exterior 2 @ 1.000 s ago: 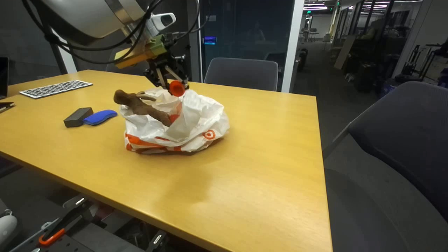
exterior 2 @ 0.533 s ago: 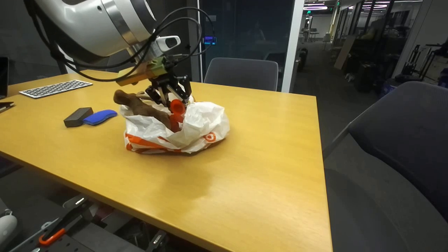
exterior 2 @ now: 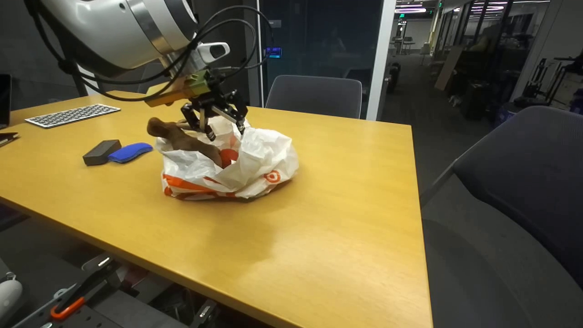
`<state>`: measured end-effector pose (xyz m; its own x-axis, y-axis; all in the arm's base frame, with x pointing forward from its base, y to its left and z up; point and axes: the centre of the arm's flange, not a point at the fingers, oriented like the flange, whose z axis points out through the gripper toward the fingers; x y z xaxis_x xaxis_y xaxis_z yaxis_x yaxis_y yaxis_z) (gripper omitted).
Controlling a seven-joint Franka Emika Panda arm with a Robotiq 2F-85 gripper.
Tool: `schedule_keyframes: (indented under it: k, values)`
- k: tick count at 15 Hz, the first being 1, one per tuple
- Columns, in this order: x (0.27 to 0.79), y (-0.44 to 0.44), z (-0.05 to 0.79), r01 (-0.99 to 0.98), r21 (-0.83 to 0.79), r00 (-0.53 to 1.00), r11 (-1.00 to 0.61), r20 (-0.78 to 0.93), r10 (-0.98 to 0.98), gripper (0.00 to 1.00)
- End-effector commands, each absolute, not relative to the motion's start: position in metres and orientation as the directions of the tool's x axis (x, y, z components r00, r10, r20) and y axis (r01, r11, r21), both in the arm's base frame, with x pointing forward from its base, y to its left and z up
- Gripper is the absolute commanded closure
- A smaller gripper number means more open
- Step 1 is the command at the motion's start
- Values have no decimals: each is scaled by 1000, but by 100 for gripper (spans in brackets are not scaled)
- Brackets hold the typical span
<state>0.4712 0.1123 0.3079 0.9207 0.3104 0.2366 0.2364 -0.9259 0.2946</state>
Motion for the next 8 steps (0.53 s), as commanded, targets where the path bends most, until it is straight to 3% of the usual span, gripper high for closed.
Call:
schedule_keyframes:
  k: [1,8]
  values:
    - [464,143,353,264,236,893,-935,306,330,0]
    - [446,267,389,562,65,734,-825,422,533,0]
